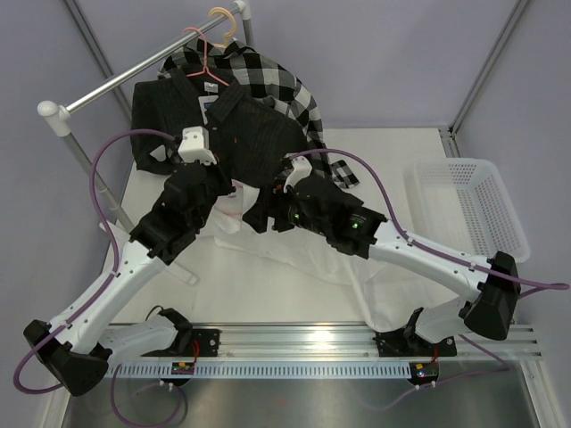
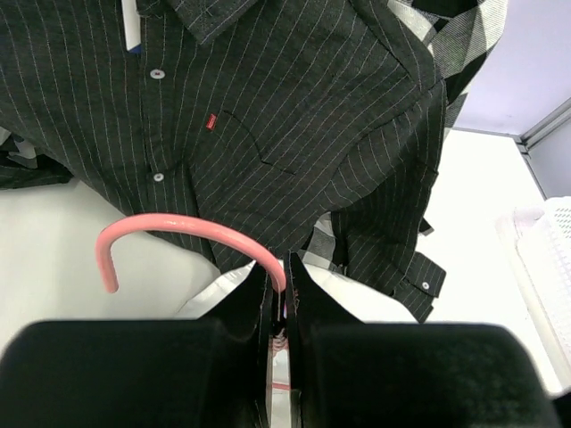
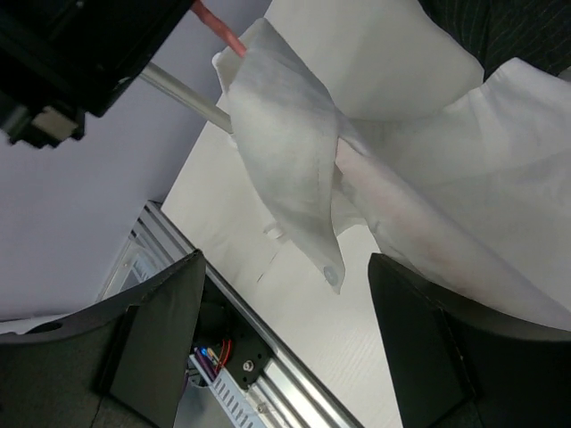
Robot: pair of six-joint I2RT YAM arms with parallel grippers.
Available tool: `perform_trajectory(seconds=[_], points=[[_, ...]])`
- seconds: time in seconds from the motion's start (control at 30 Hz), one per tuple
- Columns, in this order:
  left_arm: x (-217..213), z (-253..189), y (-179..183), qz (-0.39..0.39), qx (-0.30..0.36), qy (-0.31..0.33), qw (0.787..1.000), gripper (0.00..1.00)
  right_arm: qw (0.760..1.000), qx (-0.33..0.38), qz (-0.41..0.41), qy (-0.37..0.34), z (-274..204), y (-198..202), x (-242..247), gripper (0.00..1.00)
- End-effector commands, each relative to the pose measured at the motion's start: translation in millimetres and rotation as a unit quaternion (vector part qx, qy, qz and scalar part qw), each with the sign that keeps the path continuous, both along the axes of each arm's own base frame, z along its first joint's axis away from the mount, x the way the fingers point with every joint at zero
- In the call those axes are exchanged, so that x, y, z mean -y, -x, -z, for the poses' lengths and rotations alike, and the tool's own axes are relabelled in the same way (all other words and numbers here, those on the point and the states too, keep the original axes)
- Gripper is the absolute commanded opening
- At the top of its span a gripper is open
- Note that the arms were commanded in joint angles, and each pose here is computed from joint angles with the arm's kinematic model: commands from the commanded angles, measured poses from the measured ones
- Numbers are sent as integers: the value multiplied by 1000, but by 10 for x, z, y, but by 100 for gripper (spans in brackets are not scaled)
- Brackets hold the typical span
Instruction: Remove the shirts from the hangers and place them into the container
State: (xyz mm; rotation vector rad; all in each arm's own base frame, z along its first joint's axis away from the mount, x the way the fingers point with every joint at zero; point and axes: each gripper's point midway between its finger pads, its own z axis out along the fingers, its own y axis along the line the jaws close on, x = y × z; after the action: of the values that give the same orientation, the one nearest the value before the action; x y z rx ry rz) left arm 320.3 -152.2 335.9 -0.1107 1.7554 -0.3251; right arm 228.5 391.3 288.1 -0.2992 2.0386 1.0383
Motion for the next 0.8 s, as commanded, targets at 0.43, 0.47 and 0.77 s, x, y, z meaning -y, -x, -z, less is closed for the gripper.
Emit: perform_trajectory(seconds=[0.43,0.47,0.77], points=[[-116,-230,-30,-31,41,24,998,0,996,44,76,-33,-52,-430,-204,35],[-119,-235,-27,-31,42,24,998,0,995,46,81,-30,-56,-416,-145,23],[-221,-265,-29,-47,45,12,998,0,982,83,170,16,-357,-364,831,0]])
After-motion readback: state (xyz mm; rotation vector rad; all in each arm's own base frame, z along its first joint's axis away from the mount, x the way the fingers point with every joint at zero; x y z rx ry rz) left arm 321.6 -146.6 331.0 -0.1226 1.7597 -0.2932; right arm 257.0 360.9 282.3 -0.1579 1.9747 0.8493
